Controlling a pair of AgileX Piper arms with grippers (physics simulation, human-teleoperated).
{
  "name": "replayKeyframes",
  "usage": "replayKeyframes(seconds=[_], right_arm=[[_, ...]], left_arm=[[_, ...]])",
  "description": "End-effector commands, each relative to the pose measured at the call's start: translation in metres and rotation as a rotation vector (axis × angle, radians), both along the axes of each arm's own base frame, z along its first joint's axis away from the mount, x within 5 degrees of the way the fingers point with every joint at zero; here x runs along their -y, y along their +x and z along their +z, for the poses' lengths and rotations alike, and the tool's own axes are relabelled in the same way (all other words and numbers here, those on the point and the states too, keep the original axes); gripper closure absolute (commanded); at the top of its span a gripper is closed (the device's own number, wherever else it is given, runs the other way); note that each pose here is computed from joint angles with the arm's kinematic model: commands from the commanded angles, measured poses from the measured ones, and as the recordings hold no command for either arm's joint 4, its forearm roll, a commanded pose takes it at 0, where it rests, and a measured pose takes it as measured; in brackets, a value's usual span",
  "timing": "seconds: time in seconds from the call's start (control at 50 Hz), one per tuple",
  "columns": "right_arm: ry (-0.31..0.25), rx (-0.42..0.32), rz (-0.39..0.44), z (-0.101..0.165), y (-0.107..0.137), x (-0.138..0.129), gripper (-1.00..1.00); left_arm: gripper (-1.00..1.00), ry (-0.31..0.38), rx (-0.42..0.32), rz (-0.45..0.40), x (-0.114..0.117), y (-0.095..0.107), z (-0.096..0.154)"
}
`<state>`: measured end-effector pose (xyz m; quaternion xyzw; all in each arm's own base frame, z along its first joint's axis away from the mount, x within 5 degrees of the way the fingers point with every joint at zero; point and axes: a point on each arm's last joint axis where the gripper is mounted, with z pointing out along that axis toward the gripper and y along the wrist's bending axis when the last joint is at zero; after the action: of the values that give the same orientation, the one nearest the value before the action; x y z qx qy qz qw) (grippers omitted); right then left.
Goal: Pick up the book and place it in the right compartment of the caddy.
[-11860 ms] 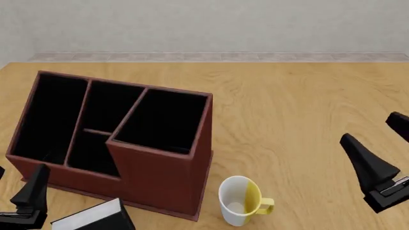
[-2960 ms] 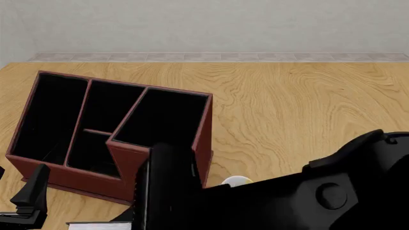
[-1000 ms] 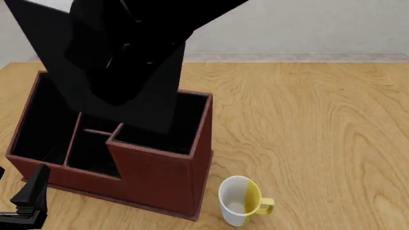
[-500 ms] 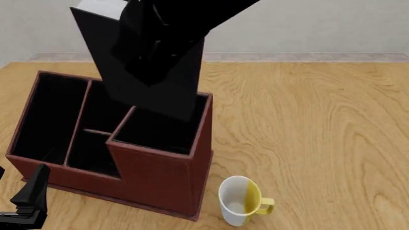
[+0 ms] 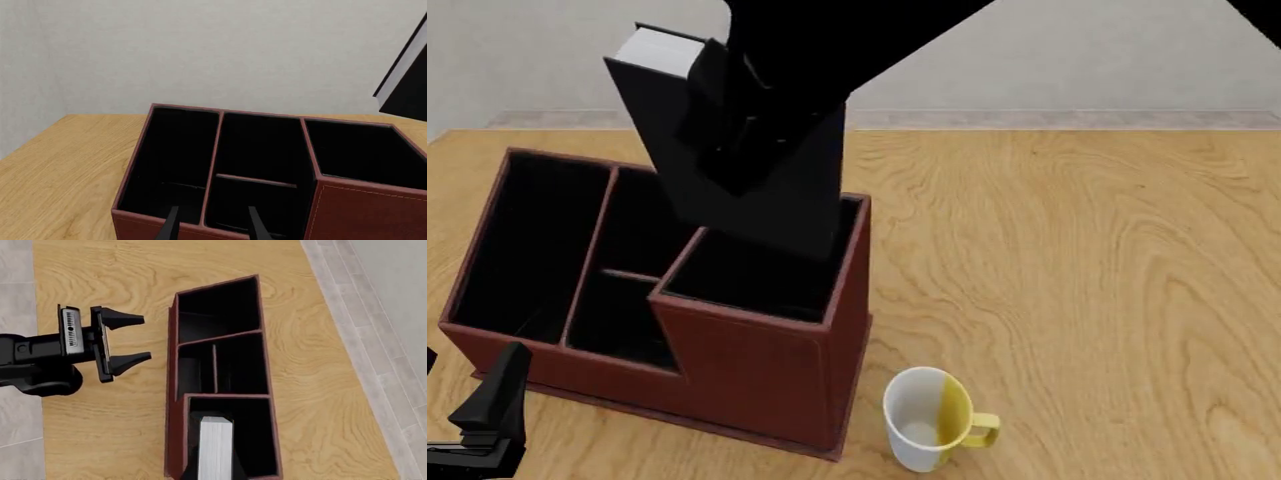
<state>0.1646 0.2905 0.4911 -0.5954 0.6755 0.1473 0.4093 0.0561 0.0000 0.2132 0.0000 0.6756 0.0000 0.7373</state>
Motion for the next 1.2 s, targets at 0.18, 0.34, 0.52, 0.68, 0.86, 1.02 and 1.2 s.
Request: replayKeyframes(seconds=[0.18,0.34,0.52,0.68,0.86,1.02,1.2], right_arm=[[0.002,-0.022,-0.039,-0.026,0.009,-0.009,1.0],[-0.003,-0.026,-0.048,-0.031,0.014,-0.012,1.0],[-0.002,-0.016,-0.059,-0.026,0.022,-0.012,1.0],[-0.011,-0.015,-0.065,-0.03,0.028,-0.015,1.0],[-0.023,-0.019,-0.067,-0.036,0.031,-0.018,1.0],[-0.039,-0.022,-0.072,-0.045,0.037,-0.019,1.0],[-0.045,-0.032,-0.084,-0.053,0.04,-0.02,1.0]], left_arm=[[-1.0,0.0,0.0,0.0,0.0,0.0,0.0],[-1.0,0.0,0.0,0.0,0.0,0.0,0.0],[-1.0,0.0,0.0,0.0,0.0,0.0,0.0],[-1.0,0.0,0.0,0.0,0.0,0.0,0.0],[-1.0,0.0,0.0,0.0,0.0,0.0,0.0],[-1.0,0.0,0.0,0.0,0.0,0.0,0.0],[-1.0,0.0,0.0,0.0,0.0,0.0,0.0]])
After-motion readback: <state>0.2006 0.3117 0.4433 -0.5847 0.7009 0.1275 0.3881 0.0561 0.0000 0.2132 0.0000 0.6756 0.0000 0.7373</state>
